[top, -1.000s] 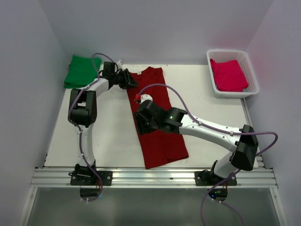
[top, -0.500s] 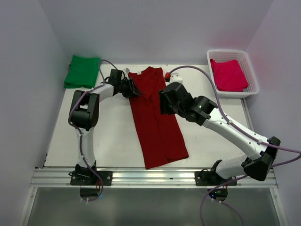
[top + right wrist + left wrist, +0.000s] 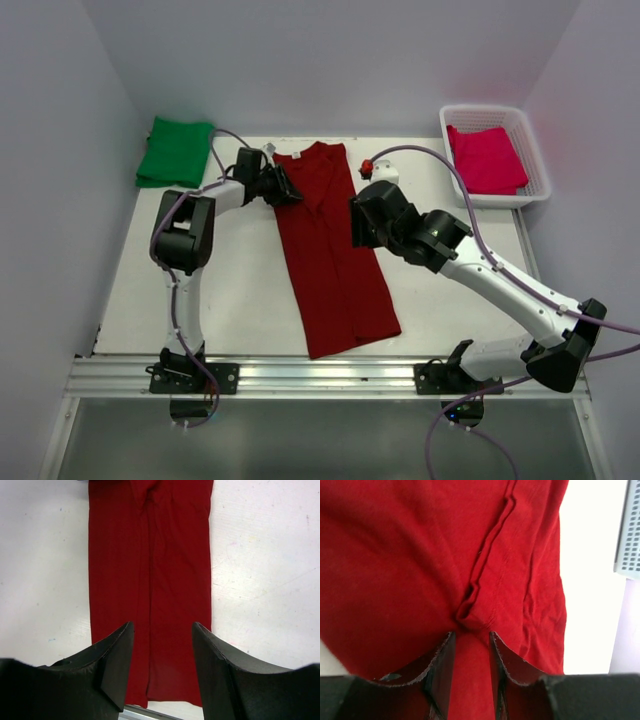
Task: Fold and stack the t-shirts
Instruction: Rotate the tshirt 70 degrees
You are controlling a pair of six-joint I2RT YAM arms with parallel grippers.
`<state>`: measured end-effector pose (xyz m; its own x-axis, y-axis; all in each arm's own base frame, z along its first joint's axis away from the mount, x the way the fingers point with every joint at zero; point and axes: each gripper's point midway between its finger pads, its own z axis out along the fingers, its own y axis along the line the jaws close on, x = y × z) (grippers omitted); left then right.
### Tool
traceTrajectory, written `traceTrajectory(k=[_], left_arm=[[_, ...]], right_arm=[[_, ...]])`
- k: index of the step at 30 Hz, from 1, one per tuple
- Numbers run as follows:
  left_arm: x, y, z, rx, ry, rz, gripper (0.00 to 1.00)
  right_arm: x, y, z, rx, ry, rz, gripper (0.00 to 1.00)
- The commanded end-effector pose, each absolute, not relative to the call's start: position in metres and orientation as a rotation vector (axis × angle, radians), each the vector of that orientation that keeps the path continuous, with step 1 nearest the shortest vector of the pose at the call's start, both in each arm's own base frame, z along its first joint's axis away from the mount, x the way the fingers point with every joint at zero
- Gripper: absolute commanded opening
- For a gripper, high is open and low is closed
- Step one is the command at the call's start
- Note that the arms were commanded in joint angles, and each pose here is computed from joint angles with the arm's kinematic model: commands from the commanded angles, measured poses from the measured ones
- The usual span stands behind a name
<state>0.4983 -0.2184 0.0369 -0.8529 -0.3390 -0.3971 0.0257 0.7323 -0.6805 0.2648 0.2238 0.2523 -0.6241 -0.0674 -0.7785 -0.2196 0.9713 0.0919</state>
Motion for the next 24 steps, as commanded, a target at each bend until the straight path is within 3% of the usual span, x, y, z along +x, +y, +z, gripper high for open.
traceTrajectory(k=[1,9,12,16,19,24], left_arm=[[0.517,-0.233,0.055,-0.201,2.323,-1.022,0.36],[0.526,-0.240,0.039,-0.221,2.349,-1.032,0.35],[0.532,-0.241,0.035,-0.224,2.354,-1.029,0.29],[0.534,-0.246,0.042,-0.213,2.330,-1.056,0.09],[0.535,-0.256,0.057,-0.176,2.299,-1.082,0.00],[0.529,-0.282,0.090,-0.064,2.241,-1.159,0.00]], right_arm=[[0.267,0.212,0.259,-0.175,2.212,0.193,0.53],[0.268,0.207,0.255,-0.165,2.218,0.177,0.50],[0.268,0.205,0.254,-0.164,2.217,0.177,0.44],[0.266,0.201,0.253,-0.154,2.216,0.173,0.39],[0.265,0.202,0.251,-0.153,2.217,0.182,0.35],[0.265,0.201,0.247,-0.153,2.222,0.178,0.33]])
